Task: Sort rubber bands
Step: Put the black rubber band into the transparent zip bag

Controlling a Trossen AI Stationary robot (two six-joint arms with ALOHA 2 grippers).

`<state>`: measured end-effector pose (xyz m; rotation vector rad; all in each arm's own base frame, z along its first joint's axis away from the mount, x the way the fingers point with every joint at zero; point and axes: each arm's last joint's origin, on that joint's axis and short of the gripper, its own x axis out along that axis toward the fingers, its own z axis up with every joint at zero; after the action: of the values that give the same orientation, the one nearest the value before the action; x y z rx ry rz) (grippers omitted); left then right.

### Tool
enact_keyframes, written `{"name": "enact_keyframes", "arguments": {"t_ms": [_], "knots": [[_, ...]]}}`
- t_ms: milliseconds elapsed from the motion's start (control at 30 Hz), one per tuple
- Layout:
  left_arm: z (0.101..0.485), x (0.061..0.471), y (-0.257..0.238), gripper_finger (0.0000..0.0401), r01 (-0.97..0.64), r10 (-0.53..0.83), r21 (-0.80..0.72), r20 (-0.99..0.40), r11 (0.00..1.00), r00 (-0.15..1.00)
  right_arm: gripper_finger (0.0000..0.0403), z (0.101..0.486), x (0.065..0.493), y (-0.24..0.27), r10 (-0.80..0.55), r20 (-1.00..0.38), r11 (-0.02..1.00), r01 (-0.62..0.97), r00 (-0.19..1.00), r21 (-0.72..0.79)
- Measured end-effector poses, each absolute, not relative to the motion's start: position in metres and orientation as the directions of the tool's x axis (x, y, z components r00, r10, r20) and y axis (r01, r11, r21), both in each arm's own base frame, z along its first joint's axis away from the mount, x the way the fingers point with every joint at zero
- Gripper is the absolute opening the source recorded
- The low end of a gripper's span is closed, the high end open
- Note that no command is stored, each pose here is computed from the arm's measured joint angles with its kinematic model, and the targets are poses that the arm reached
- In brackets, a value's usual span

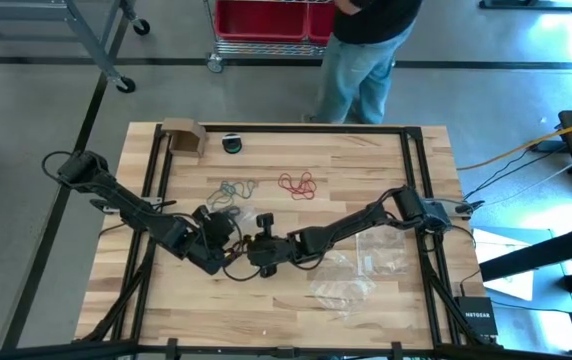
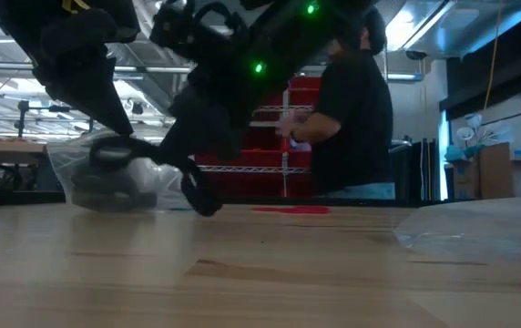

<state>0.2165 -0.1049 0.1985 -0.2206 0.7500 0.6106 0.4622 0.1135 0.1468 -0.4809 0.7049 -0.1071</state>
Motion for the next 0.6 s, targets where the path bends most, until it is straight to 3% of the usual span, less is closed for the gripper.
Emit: {"name": "enact_keyframes", "arguments": {"t_ms": [167, 333, 600], "knots": [[0.198, 0.215, -0.108, 0.0, -0.57, 0.424, 0.029, -0.7, 0.821, 0.575, 0.0005, 0.161, 0.454, 0.107, -0.203, -0.664, 0.925, -0.083, 0.72, -0.372], [0.198, 0.214, -0.111, 0.0, -0.555, 0.41, 0.029, -0.706, 0.831, 0.577, 0.0005, 0.147, 0.432, 0.099, -0.143, -0.722, 0.963, -0.074, 0.677, -0.26], [0.198, 0.213, -0.112, 0.0, -0.55, 0.406, 0.027, -0.705, 0.835, 0.581, 0.0005, 0.125, 0.407, 0.092, -0.065, -0.677, 0.996, 0.003, 0.733, -0.092]]}}
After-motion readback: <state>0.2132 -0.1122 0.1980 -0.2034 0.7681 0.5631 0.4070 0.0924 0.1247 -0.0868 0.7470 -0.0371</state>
